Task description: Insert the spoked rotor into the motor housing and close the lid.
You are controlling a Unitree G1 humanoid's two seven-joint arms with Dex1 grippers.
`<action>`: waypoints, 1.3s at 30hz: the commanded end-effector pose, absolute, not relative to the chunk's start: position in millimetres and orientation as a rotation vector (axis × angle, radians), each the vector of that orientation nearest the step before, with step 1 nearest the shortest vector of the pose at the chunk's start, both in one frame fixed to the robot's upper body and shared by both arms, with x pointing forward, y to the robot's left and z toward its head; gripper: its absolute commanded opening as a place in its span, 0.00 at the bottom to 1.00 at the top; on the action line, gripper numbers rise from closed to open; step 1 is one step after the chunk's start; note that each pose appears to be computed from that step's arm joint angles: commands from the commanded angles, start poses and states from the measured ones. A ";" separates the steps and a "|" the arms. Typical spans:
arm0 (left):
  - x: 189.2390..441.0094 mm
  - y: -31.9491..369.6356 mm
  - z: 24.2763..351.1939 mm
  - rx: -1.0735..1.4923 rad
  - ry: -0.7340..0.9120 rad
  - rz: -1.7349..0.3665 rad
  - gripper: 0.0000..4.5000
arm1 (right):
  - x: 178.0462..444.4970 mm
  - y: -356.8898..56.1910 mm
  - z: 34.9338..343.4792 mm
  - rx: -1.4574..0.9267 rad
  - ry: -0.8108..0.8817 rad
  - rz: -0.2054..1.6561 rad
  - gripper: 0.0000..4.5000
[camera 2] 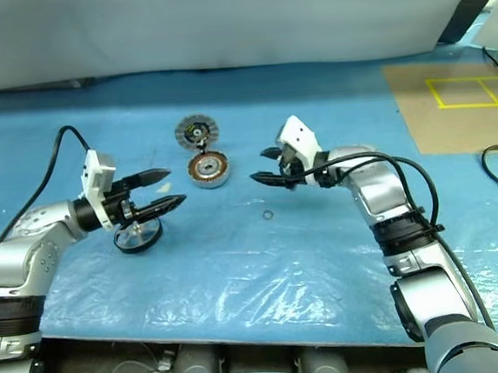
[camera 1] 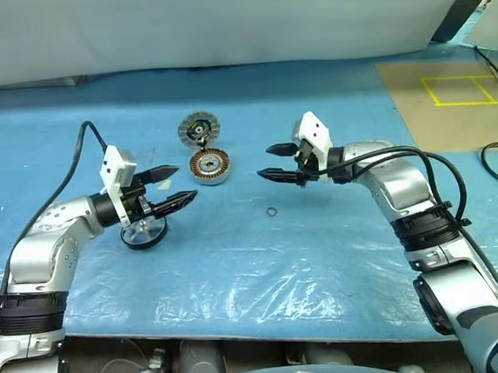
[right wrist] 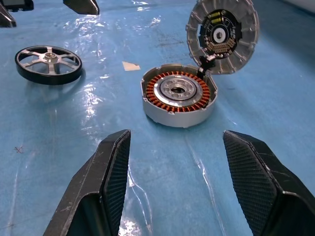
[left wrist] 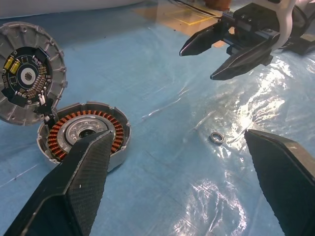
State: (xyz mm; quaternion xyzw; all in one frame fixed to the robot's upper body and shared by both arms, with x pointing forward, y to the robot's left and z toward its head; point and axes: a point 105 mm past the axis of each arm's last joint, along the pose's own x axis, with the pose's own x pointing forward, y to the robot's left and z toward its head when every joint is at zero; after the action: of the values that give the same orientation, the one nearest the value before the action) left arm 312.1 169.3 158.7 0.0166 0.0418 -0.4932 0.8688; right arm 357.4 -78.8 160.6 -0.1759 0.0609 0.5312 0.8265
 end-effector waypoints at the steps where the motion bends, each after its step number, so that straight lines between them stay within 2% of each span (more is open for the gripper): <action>1: 313.2 170.4 165.2 0.056 0.055 -1.029 1.00 | 357.7 -64.8 176.0 -0.372 0.098 1.158 0.69; 5: 313.0 174.2 154.7 0.094 0.090 -1.018 1.00 | 356.9 -50.8 178.9 -0.379 0.114 1.187 0.69; 12: 316.6 174.6 158.0 0.085 0.042 -0.998 1.00 | 360.5 -48.3 182.8 -0.458 0.108 1.195 0.69; 15: 316.3 172.0 156.8 0.068 0.035 -1.001 1.00 | 363.5 -50.3 185.0 -0.450 0.096 1.187 0.81; 17: 315.3 170.1 157.0 0.049 0.035 -1.011 1.00 | 362.5 -51.1 187.0 -0.446 0.088 1.196 0.96; 18: 314.8 169.7 156.7 0.046 0.042 -1.016 1.00 | 361.5 -51.2 187.9 -0.442 0.087 1.204 0.99; 24: 314.7 170.8 153.7 0.069 0.062 -1.025 1.00 | 354.3 -50.0 183.6 -0.486 0.105 1.266 0.99; 29: 325.3 177.6 159.9 0.084 0.007 -0.941 1.00 | 347.4 -39.4 173.6 -0.583 0.171 1.354 0.99; 33: 327.4 179.8 161.9 0.093 -0.008 -0.925 1.00 | 367.9 -19.1 185.3 -0.646 0.135 1.286 0.99; 39: 324.5 177.0 156.1 0.099 0.003 -0.933 1.00 | 383.6 24.5 185.2 -0.713 0.223 1.269 0.99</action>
State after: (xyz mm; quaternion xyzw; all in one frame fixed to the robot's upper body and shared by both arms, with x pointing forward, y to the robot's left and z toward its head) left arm 326.1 176.5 148.4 0.0386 0.0179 -0.4498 0.8921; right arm 381.0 16.8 180.7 -0.3121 0.1005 0.5839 0.7427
